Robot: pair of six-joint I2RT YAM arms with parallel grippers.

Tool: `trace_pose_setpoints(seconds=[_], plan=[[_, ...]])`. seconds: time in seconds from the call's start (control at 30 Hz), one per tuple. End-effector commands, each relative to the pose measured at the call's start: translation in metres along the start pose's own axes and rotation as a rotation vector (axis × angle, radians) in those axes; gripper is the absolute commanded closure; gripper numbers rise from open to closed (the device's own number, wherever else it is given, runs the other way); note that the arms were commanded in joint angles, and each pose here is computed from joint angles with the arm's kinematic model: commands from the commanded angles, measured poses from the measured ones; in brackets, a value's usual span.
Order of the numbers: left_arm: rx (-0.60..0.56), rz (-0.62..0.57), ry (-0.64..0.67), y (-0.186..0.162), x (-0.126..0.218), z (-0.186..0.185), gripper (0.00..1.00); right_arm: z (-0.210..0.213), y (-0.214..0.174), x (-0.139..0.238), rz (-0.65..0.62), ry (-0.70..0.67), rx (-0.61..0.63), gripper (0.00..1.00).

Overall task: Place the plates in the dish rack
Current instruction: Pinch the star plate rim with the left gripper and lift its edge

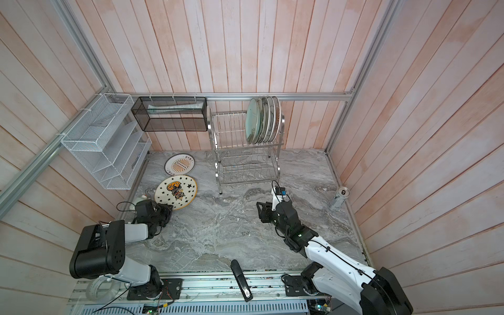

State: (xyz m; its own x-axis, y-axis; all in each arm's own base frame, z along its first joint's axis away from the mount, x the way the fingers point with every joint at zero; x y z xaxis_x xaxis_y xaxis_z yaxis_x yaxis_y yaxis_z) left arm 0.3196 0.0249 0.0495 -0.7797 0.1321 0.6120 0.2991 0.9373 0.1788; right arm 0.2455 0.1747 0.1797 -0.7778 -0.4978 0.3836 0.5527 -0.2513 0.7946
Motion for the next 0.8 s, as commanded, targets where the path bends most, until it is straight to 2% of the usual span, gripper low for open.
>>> trace_pose_setpoints(seconds=[0.0, 0.4, 0.77], plan=[[0.024, 0.026, 0.072, -0.007, -0.003, 0.018, 0.80, 0.000, 0.001, 0.002, -0.010, 0.011, -0.013, 0.51], [-0.005, 0.031, 0.072, -0.010, -0.006, 0.012, 0.89, -0.001, 0.002, 0.001, -0.011, 0.011, -0.016, 0.51], [-0.076, 0.044, 0.062, -0.023, -0.011, -0.011, 0.98, 0.000, 0.003, 0.003, -0.015, 0.014, -0.019, 0.51]])
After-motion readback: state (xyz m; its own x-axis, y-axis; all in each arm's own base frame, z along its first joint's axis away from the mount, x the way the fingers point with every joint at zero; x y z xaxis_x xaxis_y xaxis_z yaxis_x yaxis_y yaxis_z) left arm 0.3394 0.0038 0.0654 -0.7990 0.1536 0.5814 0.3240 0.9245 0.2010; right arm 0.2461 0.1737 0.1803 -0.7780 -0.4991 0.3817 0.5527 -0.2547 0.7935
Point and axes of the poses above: each gripper's point midway between its finger pads, its own x axis back along the fingers, its own z axis along the line the jaws close on, y = z × x, the point moved 4 cm from there along x, back along the fingers, and after that the axes turned 1 degree about x, right-handed, at the moved point
